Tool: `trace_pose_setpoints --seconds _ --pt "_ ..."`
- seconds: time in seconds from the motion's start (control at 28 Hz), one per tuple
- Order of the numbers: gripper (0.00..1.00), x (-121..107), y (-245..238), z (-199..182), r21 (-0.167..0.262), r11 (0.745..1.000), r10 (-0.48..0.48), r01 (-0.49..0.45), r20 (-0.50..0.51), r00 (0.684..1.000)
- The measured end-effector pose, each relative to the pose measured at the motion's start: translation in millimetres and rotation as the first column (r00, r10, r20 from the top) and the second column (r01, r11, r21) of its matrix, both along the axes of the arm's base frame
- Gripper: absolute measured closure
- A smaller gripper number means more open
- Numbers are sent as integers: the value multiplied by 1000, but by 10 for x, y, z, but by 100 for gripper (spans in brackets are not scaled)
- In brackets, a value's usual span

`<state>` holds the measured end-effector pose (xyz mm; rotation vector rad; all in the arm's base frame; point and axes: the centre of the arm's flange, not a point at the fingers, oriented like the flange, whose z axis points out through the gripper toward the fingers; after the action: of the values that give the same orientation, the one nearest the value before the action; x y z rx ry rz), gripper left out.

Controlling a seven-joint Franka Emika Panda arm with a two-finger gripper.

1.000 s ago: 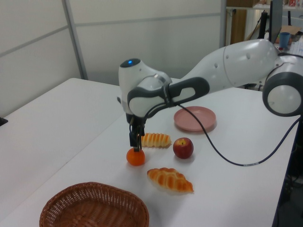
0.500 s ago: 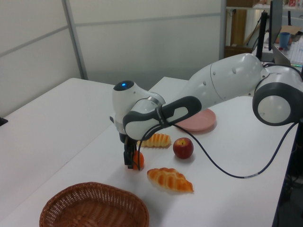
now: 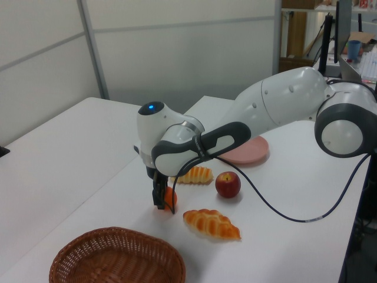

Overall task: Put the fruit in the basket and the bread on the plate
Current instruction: 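Lift the orange and carry it over the wicker basket, then lower the orange into the basket and open the gripper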

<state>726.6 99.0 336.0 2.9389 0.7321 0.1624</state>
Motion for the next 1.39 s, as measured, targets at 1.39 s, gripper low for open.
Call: trace_pose_setpoints --seconds 1.39 --pt "4 -892 2303 241 -43 995 92 -90 35 995"
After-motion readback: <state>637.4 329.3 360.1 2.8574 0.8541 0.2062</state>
